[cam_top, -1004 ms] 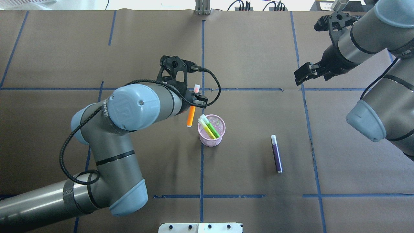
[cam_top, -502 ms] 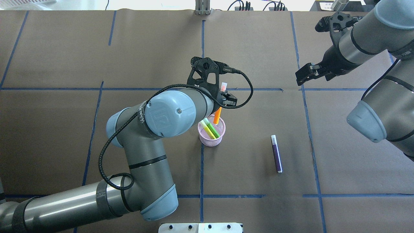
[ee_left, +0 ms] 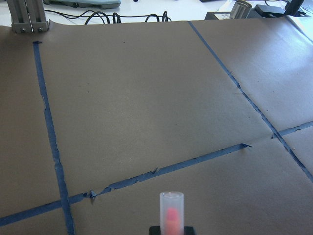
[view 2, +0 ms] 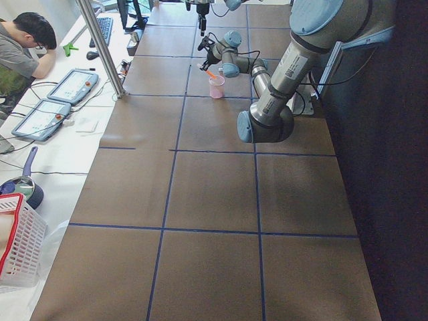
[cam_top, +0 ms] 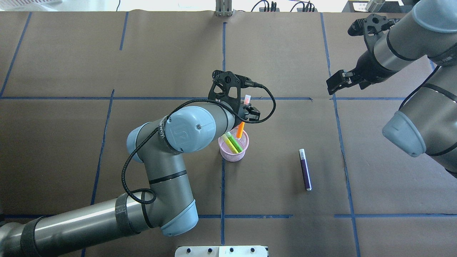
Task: Collect pens into pen holder
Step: 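Lower the orange marker into the pen cup and open the left gripper, then raise the left gripper away while the right gripper grasps the purple marker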
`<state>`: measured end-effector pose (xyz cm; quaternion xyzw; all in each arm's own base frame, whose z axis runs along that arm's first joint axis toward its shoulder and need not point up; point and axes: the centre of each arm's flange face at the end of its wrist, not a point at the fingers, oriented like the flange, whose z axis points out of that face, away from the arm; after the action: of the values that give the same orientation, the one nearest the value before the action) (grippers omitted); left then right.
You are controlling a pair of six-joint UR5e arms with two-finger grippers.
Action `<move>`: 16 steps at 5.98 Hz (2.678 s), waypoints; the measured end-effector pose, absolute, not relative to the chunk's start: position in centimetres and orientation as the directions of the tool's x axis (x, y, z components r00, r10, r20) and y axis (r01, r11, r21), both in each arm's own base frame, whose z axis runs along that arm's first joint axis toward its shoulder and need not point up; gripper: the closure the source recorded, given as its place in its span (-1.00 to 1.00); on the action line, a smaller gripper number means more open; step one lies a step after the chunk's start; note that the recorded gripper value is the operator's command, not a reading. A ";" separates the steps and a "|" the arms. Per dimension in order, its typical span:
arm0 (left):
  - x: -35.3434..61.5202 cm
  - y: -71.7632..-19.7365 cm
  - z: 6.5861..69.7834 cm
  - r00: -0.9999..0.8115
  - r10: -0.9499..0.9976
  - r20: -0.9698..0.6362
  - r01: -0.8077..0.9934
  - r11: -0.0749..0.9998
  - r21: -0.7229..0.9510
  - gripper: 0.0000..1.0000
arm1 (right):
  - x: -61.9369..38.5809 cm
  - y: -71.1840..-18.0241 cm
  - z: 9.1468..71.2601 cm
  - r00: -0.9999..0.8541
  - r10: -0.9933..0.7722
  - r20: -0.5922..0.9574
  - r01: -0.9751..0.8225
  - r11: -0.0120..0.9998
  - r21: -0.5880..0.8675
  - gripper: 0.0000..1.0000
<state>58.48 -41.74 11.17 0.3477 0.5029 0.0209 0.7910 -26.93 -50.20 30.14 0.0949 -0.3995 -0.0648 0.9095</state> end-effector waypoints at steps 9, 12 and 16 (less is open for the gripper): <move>59.1 -38.3 12.7 0.445 0.507 -0.738 0.277 0.706 0.652 -0.64 | -27.0 -50.2 30.2 0.673 -0.193 0.714 0.043 0.974 0.223 -1.00; 57.3 -37.6 10.8 0.409 0.525 -0.747 0.279 0.707 0.650 -0.98 | -27.1 -50.2 30.1 0.671 -0.198 0.715 0.047 0.973 0.225 -1.00; 49.7 -41.4 10.2 0.550 0.428 -0.717 0.065 0.834 0.548 -0.99 | -27.2 -50.1 30.3 0.669 -0.193 0.718 0.049 0.975 0.216 -1.00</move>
<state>49.68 -41.37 10.19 0.2673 0.4619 0.1082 0.8387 -27.20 -50.09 30.28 0.0893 -0.4014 -0.0665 0.9091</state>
